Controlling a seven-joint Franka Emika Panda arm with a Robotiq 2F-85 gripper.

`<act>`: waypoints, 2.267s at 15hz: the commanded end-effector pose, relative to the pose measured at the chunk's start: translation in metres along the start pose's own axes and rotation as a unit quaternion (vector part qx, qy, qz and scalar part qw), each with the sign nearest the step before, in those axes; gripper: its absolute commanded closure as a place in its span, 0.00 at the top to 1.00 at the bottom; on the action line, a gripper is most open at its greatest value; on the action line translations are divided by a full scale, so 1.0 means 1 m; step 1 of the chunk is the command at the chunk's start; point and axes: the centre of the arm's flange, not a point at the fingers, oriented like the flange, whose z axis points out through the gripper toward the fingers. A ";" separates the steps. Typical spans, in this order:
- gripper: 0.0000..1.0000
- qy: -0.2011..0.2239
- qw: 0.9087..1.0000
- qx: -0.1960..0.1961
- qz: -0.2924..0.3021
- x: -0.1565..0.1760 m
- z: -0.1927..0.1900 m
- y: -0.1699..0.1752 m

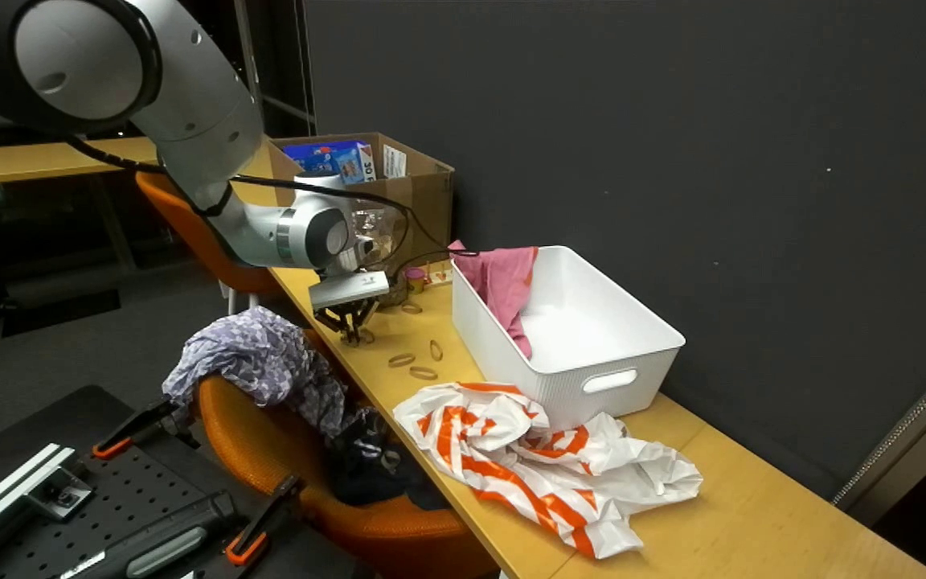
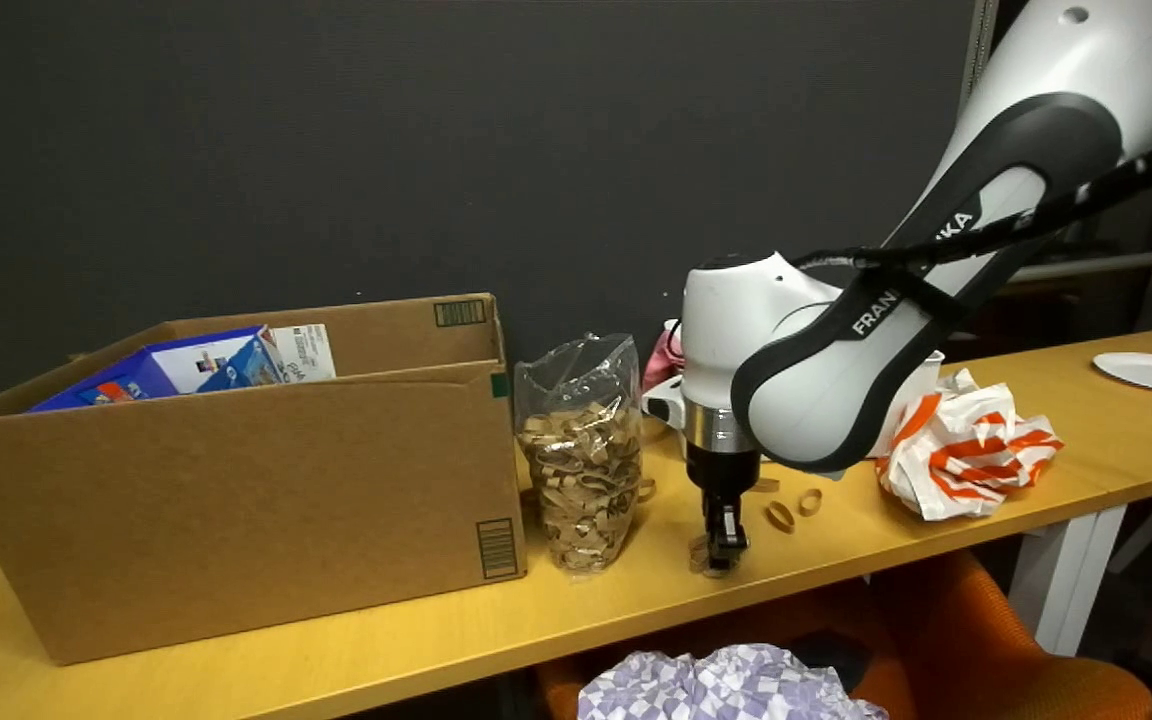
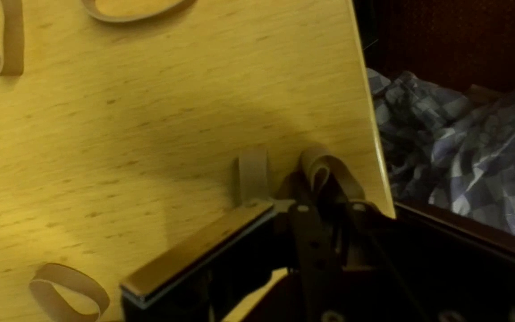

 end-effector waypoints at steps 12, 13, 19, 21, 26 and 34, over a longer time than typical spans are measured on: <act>0.01 -0.001 0.997 -0.071 0.040 -0.012 -0.052 0.011; 0.01 -0.001 0.996 -0.074 0.041 -0.012 -0.054 0.012; 0.01 0.023 0.988 -0.129 0.086 -0.004 -0.131 0.029; 0.01 0.044 0.980 -0.159 0.111 0.010 -0.164 0.038; 0.01 0.100 0.961 -0.216 0.144 0.055 -0.230 0.047; 0.01 0.127 0.953 -0.235 0.143 0.101 -0.249 0.035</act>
